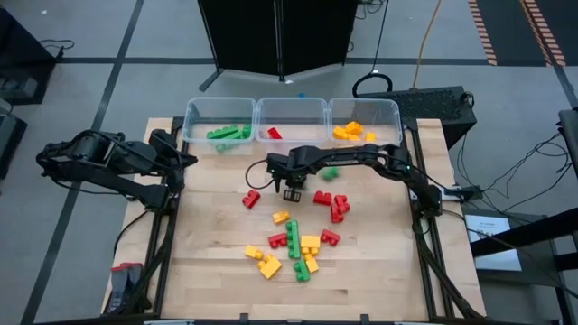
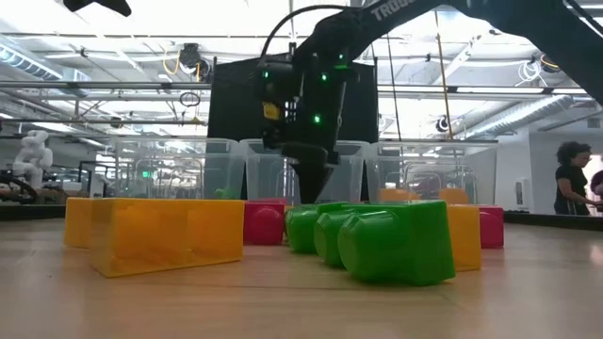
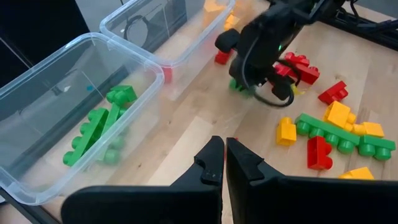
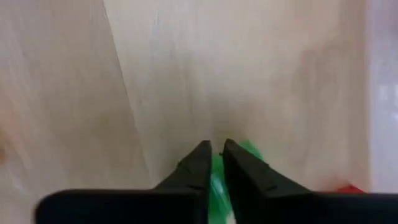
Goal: Sort blocks
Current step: Put the green game piece with 2 studs into the left transparent bin
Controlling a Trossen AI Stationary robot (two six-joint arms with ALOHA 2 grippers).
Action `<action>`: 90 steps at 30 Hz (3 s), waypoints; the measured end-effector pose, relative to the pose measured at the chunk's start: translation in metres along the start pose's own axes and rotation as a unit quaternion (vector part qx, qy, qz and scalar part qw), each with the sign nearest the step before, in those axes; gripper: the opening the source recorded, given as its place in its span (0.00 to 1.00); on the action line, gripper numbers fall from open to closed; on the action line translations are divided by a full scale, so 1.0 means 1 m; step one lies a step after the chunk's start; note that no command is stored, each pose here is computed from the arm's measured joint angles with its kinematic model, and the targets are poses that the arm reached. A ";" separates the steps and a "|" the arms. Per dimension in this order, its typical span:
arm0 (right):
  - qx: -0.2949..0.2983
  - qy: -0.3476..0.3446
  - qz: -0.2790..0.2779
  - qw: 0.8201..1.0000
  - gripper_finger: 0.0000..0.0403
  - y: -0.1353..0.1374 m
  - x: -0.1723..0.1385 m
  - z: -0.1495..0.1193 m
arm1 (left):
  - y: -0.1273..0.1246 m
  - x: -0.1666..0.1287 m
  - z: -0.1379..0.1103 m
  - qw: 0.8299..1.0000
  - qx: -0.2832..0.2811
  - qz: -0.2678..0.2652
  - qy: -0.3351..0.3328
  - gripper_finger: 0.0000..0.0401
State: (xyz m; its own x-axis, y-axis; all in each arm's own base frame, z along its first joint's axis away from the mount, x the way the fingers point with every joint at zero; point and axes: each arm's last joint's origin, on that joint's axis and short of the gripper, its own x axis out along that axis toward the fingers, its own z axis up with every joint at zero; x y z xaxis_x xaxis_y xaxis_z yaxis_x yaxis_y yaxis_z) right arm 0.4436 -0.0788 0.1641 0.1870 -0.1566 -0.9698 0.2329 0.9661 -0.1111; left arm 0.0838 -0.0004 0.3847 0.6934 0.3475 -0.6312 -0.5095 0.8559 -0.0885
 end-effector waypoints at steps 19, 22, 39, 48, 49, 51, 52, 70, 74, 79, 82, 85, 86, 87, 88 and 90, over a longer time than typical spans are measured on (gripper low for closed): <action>0.126 -0.043 0.037 0.990 0.07 0.000 -0.076 -0.009 | 0.000 0.000 0.000 1.000 0.001 0.001 0.001 0.00; 0.188 -0.059 0.032 0.980 0.11 -0.009 -0.099 -0.013 | 0.000 0.000 0.000 1.000 0.001 0.001 0.002 0.00; 0.282 0.063 0.042 0.956 0.75 -0.005 -0.054 -0.021 | 0.001 -0.002 -0.001 1.000 0.004 -0.010 0.005 0.00; 0.294 0.065 -0.016 0.953 0.75 -0.008 -0.049 -0.023 | 0.002 -0.003 -0.002 1.000 0.002 -0.015 0.005 0.00; 0.293 0.072 -0.017 0.953 0.75 -0.009 -0.044 -0.023 | 0.002 -0.003 -0.002 1.000 0.002 -0.016 0.005 0.00; 0.290 0.085 -0.022 0.953 0.75 -0.008 -0.030 -0.023 | 0.001 -0.003 -0.002 1.000 0.002 -0.020 0.007 0.00; 0.290 0.091 -0.023 0.953 0.75 -0.007 -0.023 -0.024 | 0.001 -0.003 -0.002 1.000 0.001 -0.021 0.008 0.00; 0.293 0.141 0.024 0.945 0.38 -0.018 0.021 -0.024 | 0.001 -0.003 -0.002 1.000 -0.001 -0.023 0.009 0.00; 0.285 0.143 0.029 0.947 0.28 -0.017 0.021 -0.024 | 0.001 -0.003 -0.002 1.000 -0.001 -0.023 0.009 0.00; 0.281 0.143 0.038 0.948 0.28 -0.017 0.019 -0.023 | 0.001 -0.003 -0.002 1.000 -0.001 -0.021 0.008 0.00; 0.280 0.132 0.045 0.950 0.28 -0.017 0.012 -0.022 | 0.001 -0.003 -0.002 1.000 -0.001 -0.020 0.007 0.00; 0.282 0.095 0.060 0.953 0.28 -0.017 -0.004 -0.017 | 0.001 -0.003 -0.002 1.000 -0.001 -0.019 0.007 0.00; 0.284 0.077 0.066 0.953 0.28 -0.017 -0.013 -0.014 | 0.001 -0.003 -0.002 1.000 -0.001 -0.018 0.007 0.00; 0.285 0.057 0.073 0.954 0.28 -0.019 -0.023 -0.010 | 0.001 -0.003 -0.002 1.000 -0.001 -0.018 0.007 0.00; 0.286 0.033 0.080 0.954 0.28 -0.020 -0.034 -0.005 | 0.002 -0.003 -0.002 1.000 -0.002 -0.018 0.007 0.00; 0.285 -0.015 0.094 0.954 0.28 -0.022 -0.050 0.008 | 0.002 -0.003 -0.002 1.000 -0.002 -0.018 0.006 0.00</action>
State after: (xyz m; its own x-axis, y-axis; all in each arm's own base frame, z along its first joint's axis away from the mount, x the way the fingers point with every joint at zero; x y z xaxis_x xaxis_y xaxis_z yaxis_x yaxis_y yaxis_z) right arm 0.4365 -0.0936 0.2169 0.3013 -0.0059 -0.9535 0.6727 0.7100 0.2082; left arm 0.0802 -0.0007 0.3851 0.7045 0.3120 -0.6375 -0.4862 0.8665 -0.1133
